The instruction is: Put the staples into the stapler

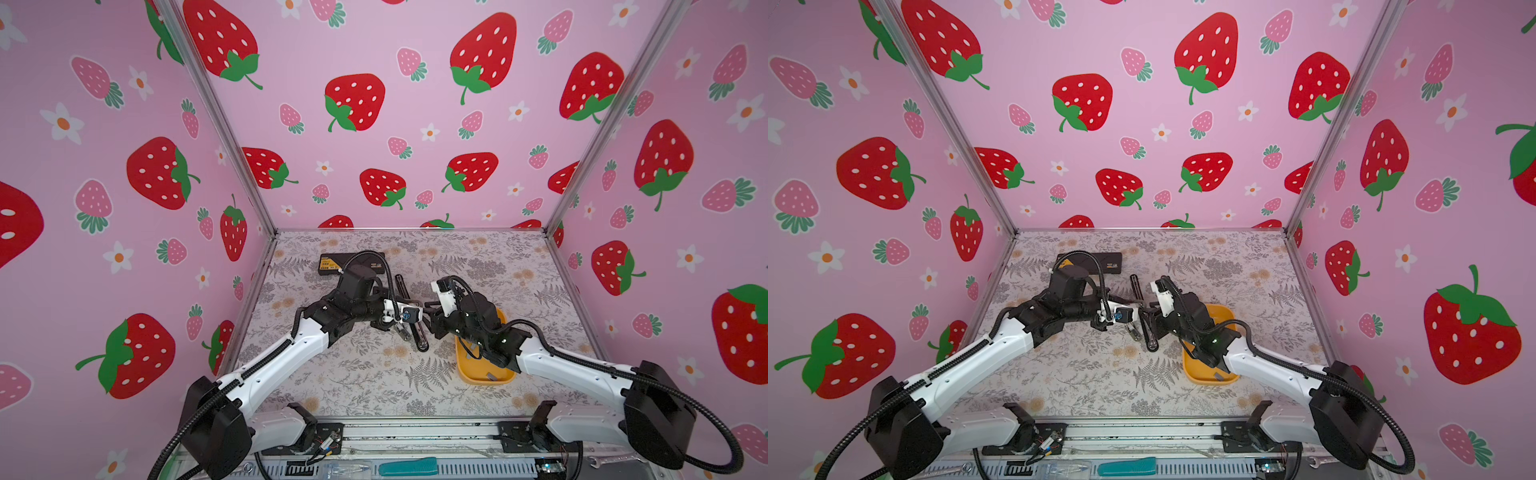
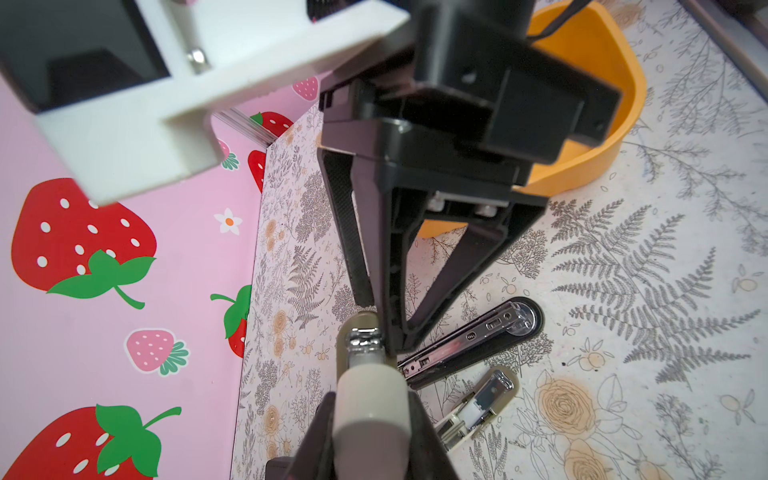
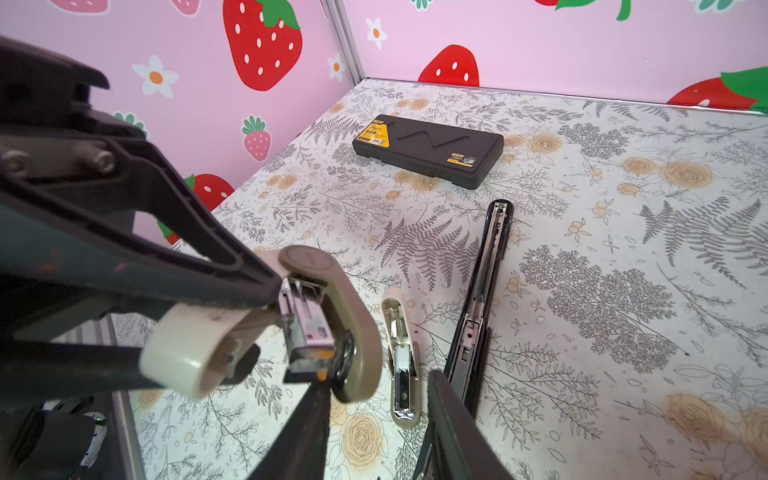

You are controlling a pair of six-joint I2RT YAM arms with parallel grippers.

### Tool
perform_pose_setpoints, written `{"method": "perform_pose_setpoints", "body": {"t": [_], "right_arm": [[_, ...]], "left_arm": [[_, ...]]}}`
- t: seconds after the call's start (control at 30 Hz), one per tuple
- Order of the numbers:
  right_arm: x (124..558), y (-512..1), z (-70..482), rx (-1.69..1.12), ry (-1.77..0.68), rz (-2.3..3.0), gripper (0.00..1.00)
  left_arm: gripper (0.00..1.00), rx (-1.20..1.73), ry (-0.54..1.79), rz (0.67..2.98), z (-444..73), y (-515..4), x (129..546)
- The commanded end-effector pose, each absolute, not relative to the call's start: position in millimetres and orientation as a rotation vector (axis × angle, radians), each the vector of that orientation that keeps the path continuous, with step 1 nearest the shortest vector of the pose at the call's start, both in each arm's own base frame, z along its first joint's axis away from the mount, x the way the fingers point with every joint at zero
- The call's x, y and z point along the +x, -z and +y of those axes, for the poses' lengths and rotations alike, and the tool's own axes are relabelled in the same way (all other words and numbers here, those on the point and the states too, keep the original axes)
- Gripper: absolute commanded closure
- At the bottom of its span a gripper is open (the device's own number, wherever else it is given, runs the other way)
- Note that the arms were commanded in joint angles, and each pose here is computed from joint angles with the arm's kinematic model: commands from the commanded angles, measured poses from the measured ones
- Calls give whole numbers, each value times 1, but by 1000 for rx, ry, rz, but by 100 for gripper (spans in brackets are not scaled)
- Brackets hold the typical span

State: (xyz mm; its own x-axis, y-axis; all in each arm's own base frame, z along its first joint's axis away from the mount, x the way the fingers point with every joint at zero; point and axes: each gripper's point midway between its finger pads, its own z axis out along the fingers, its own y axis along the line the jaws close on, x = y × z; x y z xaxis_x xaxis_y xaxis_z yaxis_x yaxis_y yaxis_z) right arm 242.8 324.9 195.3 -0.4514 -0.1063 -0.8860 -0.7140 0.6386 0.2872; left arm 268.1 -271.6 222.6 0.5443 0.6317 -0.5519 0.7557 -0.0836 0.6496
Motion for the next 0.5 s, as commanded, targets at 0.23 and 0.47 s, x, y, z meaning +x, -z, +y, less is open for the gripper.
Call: {"method": "perform_pose_setpoints", "body": {"t": [0.23, 0.47], "right_arm": [[260, -212, 320, -559, -784, 1902, 60], [265, -206, 318, -538, -746, 1933, 59]], "left_arm": [[100, 1853, 268, 1121, -275, -214, 242], [100, 1830, 296, 1102, -277, -222, 238]]}}
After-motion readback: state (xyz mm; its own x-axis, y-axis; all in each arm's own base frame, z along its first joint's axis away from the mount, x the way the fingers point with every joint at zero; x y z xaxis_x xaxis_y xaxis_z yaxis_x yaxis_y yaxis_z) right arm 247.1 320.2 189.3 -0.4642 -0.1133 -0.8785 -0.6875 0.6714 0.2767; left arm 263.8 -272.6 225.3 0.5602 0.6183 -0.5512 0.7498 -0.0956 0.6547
